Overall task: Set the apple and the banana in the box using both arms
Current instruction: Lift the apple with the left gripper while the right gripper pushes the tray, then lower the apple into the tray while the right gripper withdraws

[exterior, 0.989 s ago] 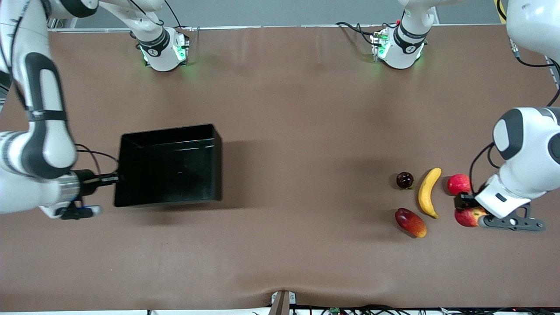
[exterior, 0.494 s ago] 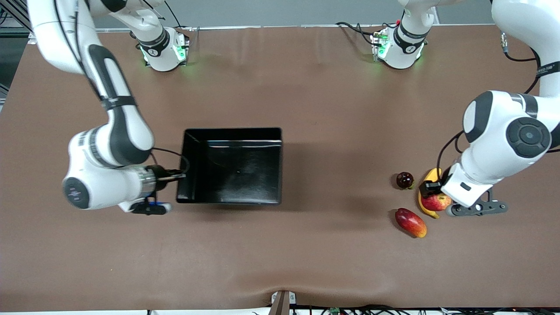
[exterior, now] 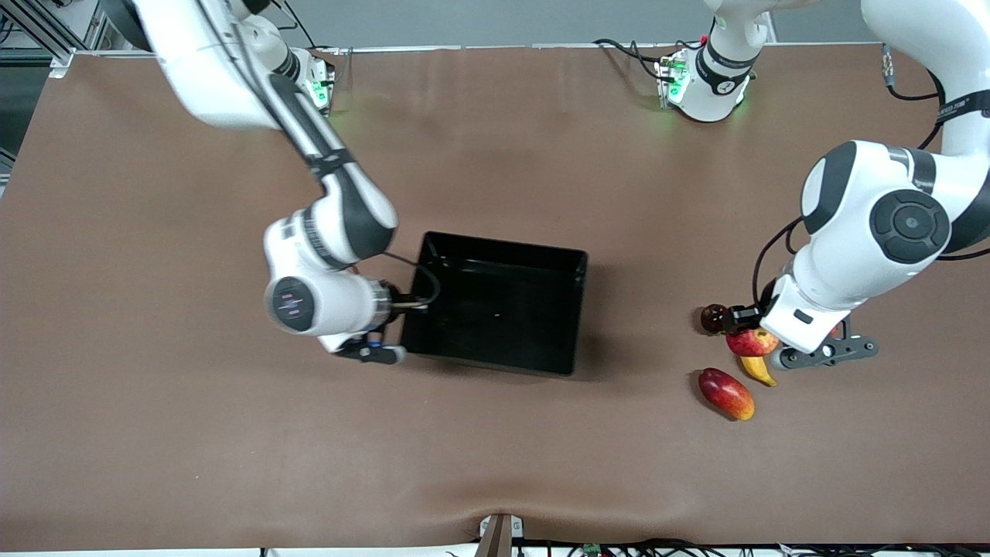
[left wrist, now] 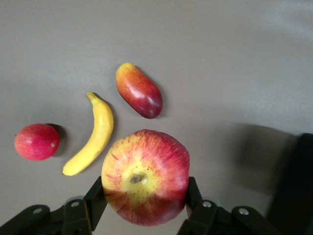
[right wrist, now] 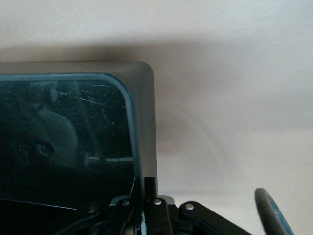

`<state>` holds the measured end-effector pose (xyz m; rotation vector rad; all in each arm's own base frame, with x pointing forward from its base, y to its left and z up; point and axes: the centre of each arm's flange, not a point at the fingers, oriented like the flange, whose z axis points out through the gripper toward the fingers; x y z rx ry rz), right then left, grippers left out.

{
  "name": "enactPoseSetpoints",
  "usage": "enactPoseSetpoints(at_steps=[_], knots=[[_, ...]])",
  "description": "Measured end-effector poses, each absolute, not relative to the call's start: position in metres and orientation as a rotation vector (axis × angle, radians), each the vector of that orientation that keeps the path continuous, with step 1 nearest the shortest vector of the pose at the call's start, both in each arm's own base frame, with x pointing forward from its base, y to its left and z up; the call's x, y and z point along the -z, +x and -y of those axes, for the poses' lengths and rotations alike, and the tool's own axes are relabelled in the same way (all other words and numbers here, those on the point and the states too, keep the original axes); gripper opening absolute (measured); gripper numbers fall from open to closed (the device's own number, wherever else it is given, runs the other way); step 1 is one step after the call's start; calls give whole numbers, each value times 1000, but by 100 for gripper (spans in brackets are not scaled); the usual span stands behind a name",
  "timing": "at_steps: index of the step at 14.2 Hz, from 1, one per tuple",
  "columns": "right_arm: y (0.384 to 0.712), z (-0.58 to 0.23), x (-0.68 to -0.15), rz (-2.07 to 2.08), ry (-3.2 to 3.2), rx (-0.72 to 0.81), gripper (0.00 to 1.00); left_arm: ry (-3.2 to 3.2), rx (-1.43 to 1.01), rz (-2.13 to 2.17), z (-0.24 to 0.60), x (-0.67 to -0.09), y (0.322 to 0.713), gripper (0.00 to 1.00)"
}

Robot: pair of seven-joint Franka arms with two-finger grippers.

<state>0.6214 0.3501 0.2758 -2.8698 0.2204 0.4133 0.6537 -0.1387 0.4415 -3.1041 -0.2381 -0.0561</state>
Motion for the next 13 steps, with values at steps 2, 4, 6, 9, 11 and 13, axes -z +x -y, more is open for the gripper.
enactPoseSetpoints(at_steps=[2,4,6,9,11,13], knots=[[615,-373,-253,-234,-2871,-373,5,-3111,43,276,157,-442,648,68],[609,-385,-238,-236,-2874,-374,5,-3117,26,331,182,-441,639,68],[608,-389,-237,-231,-2874,-373,6,-3119,-3,377,209,-435,626,68],[609,-390,-238,-154,-2891,-329,33,-3109,-39,398,259,-423,601,68],[612,-389,-241,-73,-2920,-287,52,-3092,-28,368,297,-415,583,68],[617,-381,-249,-57,-2929,-293,72,-3070,-16,323,334,-401,565,68]])
